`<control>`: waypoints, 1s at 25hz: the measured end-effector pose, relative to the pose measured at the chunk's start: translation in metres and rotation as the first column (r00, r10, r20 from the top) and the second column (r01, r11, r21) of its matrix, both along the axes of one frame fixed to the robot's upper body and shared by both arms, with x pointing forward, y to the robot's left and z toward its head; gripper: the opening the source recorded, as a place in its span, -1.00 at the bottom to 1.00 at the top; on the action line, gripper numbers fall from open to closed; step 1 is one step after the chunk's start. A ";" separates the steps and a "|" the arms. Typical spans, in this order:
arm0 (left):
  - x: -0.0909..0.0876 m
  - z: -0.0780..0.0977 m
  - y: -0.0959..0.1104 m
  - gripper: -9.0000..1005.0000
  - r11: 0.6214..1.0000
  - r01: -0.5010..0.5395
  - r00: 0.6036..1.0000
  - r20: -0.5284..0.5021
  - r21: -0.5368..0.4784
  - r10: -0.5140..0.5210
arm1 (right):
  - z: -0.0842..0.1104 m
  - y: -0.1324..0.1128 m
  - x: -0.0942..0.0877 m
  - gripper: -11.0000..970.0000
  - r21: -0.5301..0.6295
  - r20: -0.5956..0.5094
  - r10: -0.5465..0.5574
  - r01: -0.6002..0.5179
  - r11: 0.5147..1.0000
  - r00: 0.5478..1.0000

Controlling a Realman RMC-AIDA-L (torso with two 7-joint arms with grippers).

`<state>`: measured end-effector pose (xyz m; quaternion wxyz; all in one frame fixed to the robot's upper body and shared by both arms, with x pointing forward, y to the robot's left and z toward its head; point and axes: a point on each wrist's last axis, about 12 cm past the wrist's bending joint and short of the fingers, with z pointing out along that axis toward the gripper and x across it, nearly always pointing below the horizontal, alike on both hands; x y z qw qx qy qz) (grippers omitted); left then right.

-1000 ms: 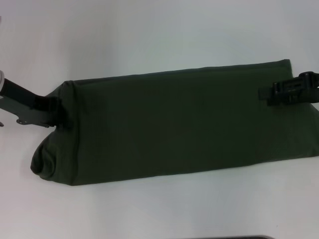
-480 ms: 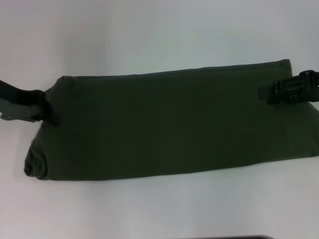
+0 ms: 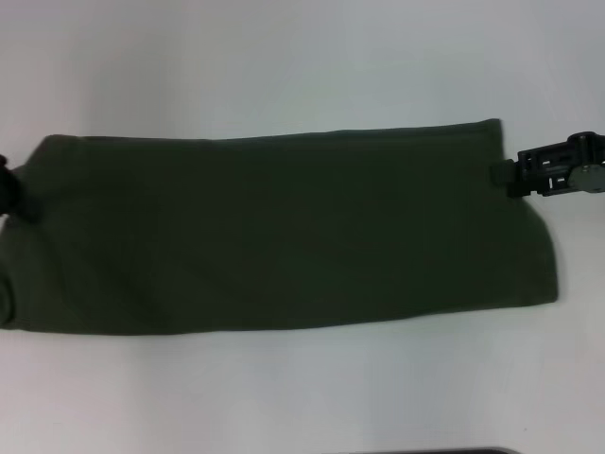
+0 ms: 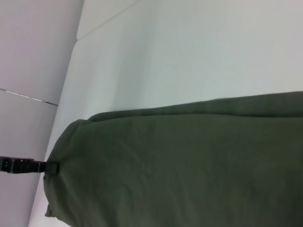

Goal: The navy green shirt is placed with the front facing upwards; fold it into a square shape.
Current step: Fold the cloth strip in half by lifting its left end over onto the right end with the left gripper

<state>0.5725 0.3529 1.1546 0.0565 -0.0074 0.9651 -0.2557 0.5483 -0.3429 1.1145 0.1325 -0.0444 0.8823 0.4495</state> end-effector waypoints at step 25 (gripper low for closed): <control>-0.007 0.023 0.016 -0.89 0.998 -0.012 1.000 0.007 -0.060 0.013 | 0.002 -0.002 0.001 0.27 -0.008 0.004 0.000 0.000 1.000 1.000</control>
